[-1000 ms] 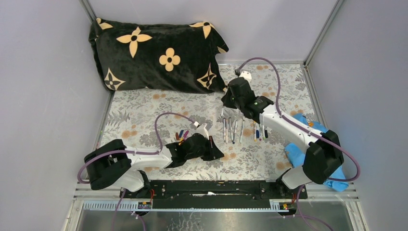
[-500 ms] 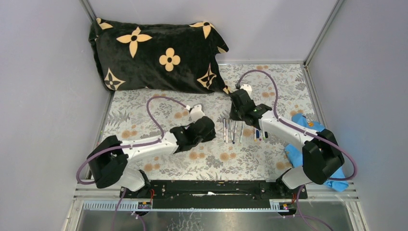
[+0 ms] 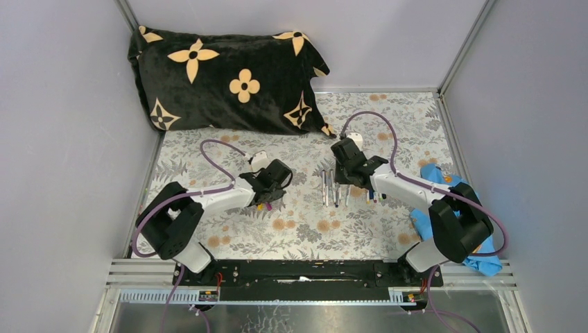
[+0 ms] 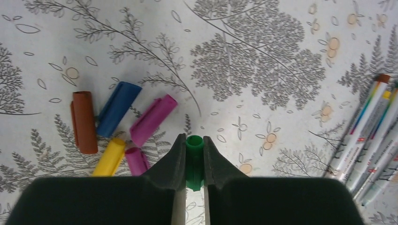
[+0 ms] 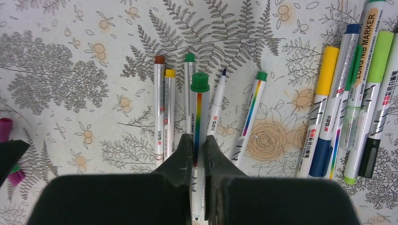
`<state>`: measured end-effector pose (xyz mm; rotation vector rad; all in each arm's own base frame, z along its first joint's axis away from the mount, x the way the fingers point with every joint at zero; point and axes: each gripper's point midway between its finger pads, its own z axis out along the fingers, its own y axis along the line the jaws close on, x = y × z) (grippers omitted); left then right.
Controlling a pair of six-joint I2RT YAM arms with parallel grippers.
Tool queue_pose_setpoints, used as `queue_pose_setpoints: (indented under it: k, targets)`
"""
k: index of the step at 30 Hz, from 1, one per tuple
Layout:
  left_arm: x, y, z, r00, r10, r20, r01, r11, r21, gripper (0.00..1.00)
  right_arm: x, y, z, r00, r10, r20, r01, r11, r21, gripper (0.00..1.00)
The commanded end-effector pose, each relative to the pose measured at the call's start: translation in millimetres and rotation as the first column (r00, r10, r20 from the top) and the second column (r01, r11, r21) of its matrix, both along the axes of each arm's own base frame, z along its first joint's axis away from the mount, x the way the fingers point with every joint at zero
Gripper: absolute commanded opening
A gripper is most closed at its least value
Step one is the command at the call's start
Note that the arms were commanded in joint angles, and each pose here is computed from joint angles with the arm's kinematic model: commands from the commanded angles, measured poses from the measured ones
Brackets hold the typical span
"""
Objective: Open the pen caps
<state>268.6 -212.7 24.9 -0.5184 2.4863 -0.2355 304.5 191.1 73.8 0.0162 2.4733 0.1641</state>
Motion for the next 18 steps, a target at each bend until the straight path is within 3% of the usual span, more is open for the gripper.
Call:
queue_pose_setpoints:
  k: [1, 12, 18]
  targets:
    - [1.8, 6.8, -8.6, 1.000, 0.008, -0.016, -0.008, 1.000, 0.002, 0.20, 4.3, -11.0, -6.8, 0.999, -0.042, 0.015, 0.043, 0.998, -0.041, 0.00]
    - [-1.1, 13.2, -17.4, 0.999, 0.015, -0.036, -0.015, 1.000, -0.006, 0.32, -1.5, -21.2, -27.7, 0.997, -0.069, -0.022, 0.067, 0.993, -0.098, 0.00]
    - [1.6, 11.6, -7.2, 1.000, 0.015, -0.007, -0.015, 1.000, -0.028, 0.48, -1.4, -26.5, -33.7, 0.996, -0.084, -0.029, 0.080, 0.990, -0.120, 0.00]
